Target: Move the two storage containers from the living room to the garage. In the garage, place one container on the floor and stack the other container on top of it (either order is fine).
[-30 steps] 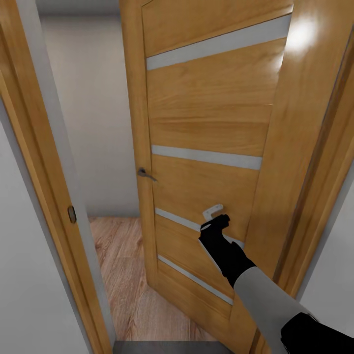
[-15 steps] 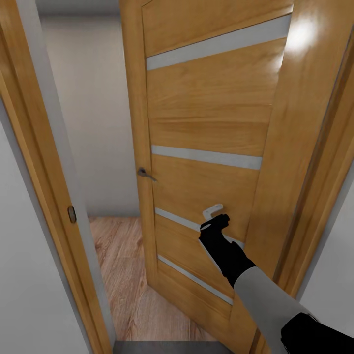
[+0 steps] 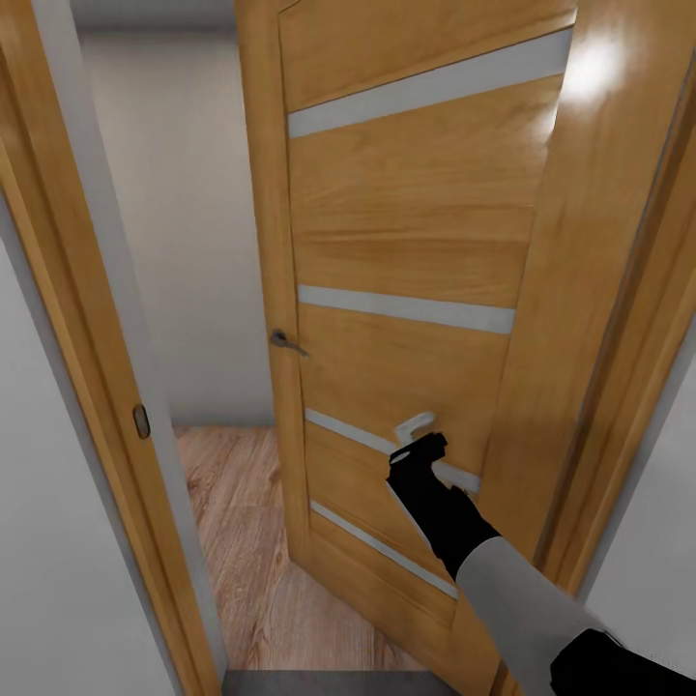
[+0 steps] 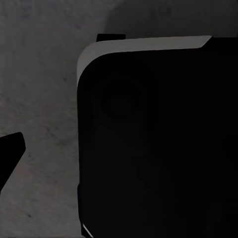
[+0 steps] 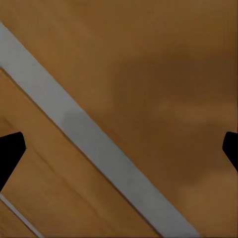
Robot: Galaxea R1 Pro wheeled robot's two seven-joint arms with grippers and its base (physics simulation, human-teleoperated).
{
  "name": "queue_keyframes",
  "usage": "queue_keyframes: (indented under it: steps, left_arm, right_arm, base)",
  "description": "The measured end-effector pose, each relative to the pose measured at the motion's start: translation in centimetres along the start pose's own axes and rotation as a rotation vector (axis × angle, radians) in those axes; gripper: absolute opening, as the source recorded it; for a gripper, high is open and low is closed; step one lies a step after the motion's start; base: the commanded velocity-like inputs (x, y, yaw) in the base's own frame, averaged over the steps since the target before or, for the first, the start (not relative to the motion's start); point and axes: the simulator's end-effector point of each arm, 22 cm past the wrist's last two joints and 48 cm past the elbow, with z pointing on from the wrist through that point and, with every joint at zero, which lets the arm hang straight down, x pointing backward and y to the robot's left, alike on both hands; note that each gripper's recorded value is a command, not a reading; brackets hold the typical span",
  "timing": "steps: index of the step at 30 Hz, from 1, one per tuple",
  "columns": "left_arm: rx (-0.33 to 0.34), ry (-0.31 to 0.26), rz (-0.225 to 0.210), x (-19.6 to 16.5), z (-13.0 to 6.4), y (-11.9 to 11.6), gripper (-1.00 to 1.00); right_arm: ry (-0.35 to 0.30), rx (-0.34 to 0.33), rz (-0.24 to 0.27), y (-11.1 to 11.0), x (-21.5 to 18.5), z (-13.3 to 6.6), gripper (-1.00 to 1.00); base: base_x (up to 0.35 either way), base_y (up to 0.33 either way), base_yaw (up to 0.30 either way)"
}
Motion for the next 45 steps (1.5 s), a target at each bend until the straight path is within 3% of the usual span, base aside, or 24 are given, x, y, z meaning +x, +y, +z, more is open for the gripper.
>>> queue_keyframes:
  steps: [45]
  left_arm:
    - [0.004,-0.010,-0.001,-0.44,0.00,-0.28,1.00]
  right_arm:
    - [0.033,0.012,-0.032,-0.01,0.67,-0.22,1.00]
  base:
    - [0.000,0.000,0.000]
